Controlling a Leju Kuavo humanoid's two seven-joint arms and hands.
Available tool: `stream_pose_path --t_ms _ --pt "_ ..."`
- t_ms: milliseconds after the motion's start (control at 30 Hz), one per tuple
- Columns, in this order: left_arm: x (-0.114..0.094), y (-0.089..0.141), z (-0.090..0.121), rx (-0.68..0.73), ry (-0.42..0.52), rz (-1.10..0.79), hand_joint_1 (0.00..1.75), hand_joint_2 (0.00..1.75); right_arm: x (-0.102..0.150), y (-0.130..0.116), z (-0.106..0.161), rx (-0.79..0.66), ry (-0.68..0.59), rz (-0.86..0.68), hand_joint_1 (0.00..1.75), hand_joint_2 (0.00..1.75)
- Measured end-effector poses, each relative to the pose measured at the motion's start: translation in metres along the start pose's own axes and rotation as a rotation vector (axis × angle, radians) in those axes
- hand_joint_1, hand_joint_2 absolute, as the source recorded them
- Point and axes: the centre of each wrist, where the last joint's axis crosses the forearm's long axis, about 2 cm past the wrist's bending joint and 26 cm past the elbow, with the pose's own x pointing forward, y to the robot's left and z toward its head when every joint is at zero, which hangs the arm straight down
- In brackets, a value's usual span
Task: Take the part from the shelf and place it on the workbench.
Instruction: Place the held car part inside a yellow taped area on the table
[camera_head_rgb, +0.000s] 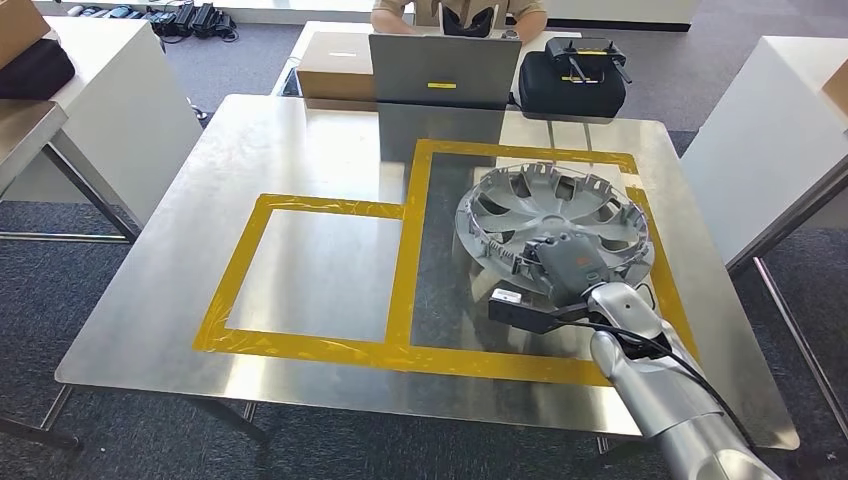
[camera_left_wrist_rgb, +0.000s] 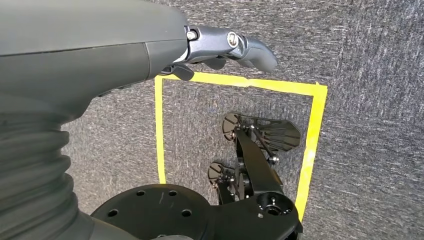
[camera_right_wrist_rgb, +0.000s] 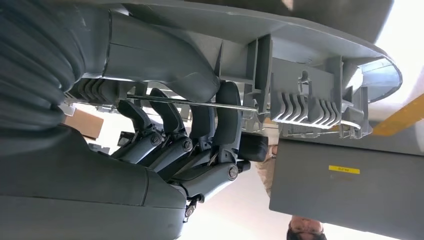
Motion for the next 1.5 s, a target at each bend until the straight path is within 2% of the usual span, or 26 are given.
stream_pose_path --t_ms 100,233,367,500,800,967,1233,1500 --pt "-0.001 0.000 0.000 0.000 -0.005 0.000 0.00 1.75 -0.001 0.002 0.002 0.004 0.001 -0.005 1.75 1.75" --pt "-0.002 0.000 0.001 0.000 -0.013 0.003 0.00 1.75 -0.002 0.002 0.003 0.004 -0.005 -0.011 0.00 0.00" --pt "-0.002 0.001 0.001 0.001 -0.013 0.003 0.00 1.75 -0.002 0.003 0.004 0.006 -0.007 -0.014 0.00 0.00" --pt "-0.002 0.001 0.001 0.002 -0.013 0.001 0.00 0.00 -0.002 0.003 0.004 0.006 -0.007 -0.014 0.00 0.00" --pt "-0.002 0.001 0.001 0.007 -0.014 -0.001 0.00 0.00 -0.003 0.002 0.004 0.002 -0.006 -0.024 0.00 0.00" --pt "-0.002 0.001 0.001 0.009 -0.013 0.004 0.00 0.00 -0.008 -0.002 0.004 -0.050 -0.011 -0.118 0.00 0.00" --pt "-0.002 0.001 0.001 0.020 -0.022 0.035 0.00 0.00 -0.032 -0.038 0.022 -0.376 -0.021 -0.510 0.00 0.00" --pt "-0.003 0.001 0.001 0.039 -0.035 0.056 0.00 0.00 -0.044 -0.073 0.079 -0.712 -0.147 -0.721 0.00 0.00"
